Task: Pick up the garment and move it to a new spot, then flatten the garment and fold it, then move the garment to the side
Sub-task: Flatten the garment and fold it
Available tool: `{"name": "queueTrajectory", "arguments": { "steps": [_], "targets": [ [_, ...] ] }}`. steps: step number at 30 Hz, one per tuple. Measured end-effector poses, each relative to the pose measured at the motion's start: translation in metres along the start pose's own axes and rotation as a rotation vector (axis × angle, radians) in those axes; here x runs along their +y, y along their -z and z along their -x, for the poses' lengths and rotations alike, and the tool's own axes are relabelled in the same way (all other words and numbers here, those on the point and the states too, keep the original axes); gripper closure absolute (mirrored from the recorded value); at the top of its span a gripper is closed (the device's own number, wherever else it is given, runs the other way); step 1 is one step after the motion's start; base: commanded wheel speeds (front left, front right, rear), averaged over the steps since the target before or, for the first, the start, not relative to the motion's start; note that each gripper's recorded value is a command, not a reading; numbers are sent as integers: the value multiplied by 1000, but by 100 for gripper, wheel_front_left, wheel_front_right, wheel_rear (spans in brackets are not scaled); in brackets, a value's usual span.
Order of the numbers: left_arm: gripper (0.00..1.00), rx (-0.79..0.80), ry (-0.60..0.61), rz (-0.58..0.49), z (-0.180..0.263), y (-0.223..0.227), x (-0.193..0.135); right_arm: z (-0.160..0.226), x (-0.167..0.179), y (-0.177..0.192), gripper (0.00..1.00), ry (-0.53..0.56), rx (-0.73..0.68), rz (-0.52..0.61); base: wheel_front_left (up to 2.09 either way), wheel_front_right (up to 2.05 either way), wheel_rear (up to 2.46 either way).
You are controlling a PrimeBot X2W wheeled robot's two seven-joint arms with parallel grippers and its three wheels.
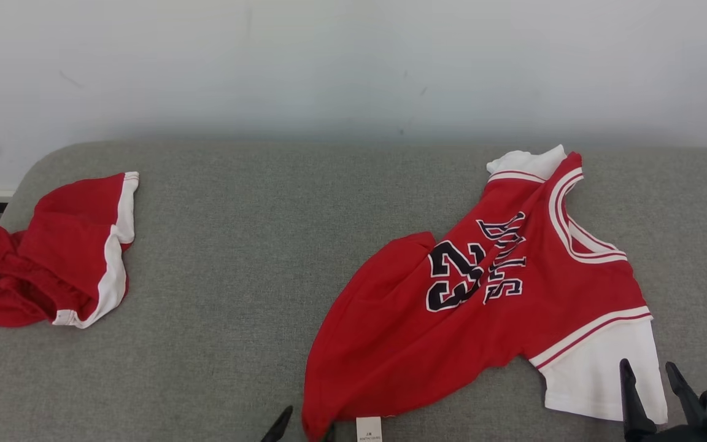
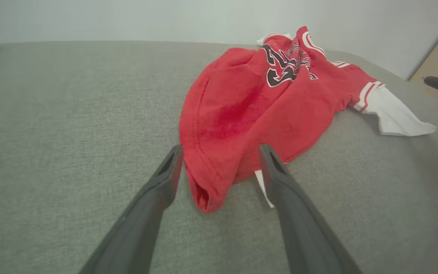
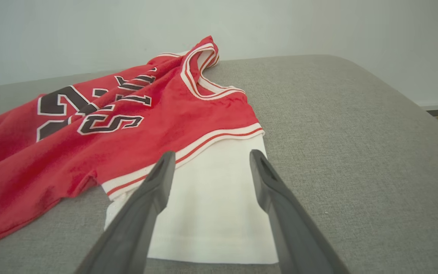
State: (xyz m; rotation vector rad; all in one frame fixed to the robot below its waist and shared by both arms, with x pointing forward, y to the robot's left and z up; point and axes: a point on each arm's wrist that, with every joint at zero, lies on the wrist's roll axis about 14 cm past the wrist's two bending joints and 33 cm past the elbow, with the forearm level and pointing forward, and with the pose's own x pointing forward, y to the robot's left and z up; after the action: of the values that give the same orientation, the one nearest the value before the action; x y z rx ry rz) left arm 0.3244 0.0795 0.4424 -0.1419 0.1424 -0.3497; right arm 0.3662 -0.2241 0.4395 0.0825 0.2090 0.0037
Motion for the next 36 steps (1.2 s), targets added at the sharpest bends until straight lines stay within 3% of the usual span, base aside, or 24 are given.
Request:
{"name": "queueTrajectory", "arguments": {
  "steps": [11, 22, 23, 24, 25, 26, 32, 36],
  "targets": [
    [0, 187, 38, 37, -10, 53, -4, -15, -25, 47, 0, 76, 164, 1, 0, 0, 0],
    [0, 228, 52, 33, -16, 62, -4, -16, -32, 74, 0, 110, 260, -12, 0, 0, 0],
    [9, 231, 53, 34, -17, 63, -4, -17, -32, 75, 0, 110, 264, -14, 0, 0, 0],
    [33, 233, 50, 37, -17, 63, -3, -17, -31, 77, 57, 111, 273, -19, 0, 0, 0],
    [83, 236, 45, 41, -18, 63, -2, -18, -30, 78, 100, 112, 281, -24, 0, 0, 0],
    [100, 238, 40, 43, -18, 64, 0, -18, -30, 80, 100, 113, 286, -27, 0, 0, 0],
    [100, 166, 5, 61, -22, 42, 9, -21, -3, 68, 100, 59, 206, -85, 0, 0, 0],
    [100, 62, 32, 5, -36, 8, 12, -36, 17, 21, 100, -17, 45, -79, 0, 0, 0]
  ]
}}
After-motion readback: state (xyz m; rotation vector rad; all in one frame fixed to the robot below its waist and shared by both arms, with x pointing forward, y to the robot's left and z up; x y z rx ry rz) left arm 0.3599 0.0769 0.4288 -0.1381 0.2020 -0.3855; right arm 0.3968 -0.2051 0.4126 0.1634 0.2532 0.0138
